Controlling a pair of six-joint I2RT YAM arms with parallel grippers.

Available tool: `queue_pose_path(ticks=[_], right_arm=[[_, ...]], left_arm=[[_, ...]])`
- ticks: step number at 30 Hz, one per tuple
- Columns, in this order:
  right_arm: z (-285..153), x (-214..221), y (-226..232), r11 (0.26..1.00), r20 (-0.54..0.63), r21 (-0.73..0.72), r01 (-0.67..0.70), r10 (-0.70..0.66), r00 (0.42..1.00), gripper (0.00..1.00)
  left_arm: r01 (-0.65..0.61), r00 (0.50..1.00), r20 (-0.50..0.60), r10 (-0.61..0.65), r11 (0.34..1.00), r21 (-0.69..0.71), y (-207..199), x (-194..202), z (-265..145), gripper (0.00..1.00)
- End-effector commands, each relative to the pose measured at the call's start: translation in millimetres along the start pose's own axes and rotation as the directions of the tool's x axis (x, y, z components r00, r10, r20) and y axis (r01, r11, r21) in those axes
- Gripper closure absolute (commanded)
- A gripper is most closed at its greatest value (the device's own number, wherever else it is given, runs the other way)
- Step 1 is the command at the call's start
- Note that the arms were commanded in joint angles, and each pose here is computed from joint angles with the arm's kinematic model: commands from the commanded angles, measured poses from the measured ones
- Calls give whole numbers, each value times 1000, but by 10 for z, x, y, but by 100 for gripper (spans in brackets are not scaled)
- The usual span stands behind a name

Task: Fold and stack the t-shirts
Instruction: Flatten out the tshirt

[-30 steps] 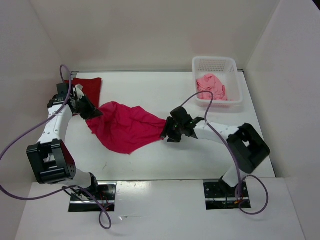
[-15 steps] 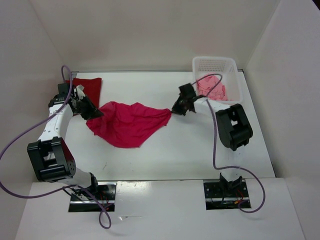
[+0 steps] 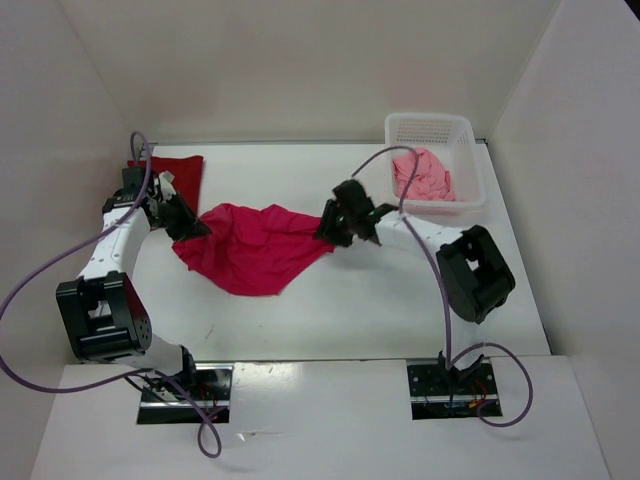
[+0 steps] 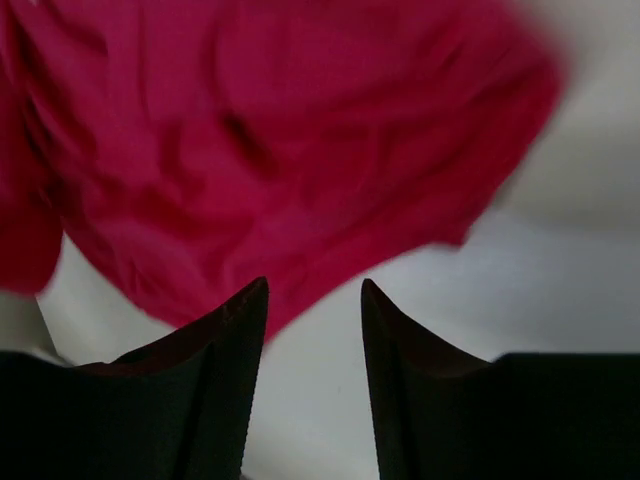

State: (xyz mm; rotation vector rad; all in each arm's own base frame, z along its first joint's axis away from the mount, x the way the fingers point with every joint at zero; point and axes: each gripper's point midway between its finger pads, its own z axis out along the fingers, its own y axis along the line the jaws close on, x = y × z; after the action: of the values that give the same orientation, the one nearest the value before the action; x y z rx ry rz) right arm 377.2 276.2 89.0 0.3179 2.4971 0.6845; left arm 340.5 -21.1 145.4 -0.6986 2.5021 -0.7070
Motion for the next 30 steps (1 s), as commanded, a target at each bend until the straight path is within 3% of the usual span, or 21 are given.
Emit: queue_pose_path(ticks=[1,4,10,13,14,15,17,18,21,22,25,29,30], right_arm=[[-57,677,202,996,-127,-93,-15,3,992,50],[86,1042,222,997,-189,-83,3,-19,982,45],[481,1160,192,999,-210,-39,-1,-7,978,44],[641,1049,262,1000,-173,-23,-17,13,985,53],[677,1021,305,999,-169,-29,-18,12,986,69],[715,959,221,1000,-163,8,-14,15,987,79],[741,758,133,999,-138,36,-17,21,990,99],[697,539,-47,997,-115,63,-33,40,993,100],[471,-33,-376,992,-2,120,-48,49,999,100],[393,-267,-680,984,17,168,-51,49,999,100],[299,-741,-1028,973,43,223,-60,51,998,100],[219,-1167,-905,976,121,212,-45,20,993,100],[186,-1282,-838,978,150,204,-45,14,989,92]], left_arm=[[-42,999,0,42,998,36,-92,-11,23,89],[-56,998,6,55,997,44,-153,-52,20,89],[-72,997,25,71,997,37,-195,-103,3,89],[-79,997,24,78,996,30,-202,-91,15,89],[-78,997,29,78,997,20,-186,-100,17,89],[-78,997,29,78,997,20,-186,-100,17,89],[-83,995,48,83,997,5,-183,-153,0,89],[-81,995,51,82,997,-8,-172,-166,-16,86],[-80,995,56,82,997,-21,-151,-178,-15,86],[-80,995,61,82,996,-31,-134,-187,-14,86],[-75,996,52,77,997,-35,-108,-157,4,86],[-83,996,35,85,995,-54,-87,-100,67,86],[-89,996,19,90,995,-55,-91,-42,97,86]])
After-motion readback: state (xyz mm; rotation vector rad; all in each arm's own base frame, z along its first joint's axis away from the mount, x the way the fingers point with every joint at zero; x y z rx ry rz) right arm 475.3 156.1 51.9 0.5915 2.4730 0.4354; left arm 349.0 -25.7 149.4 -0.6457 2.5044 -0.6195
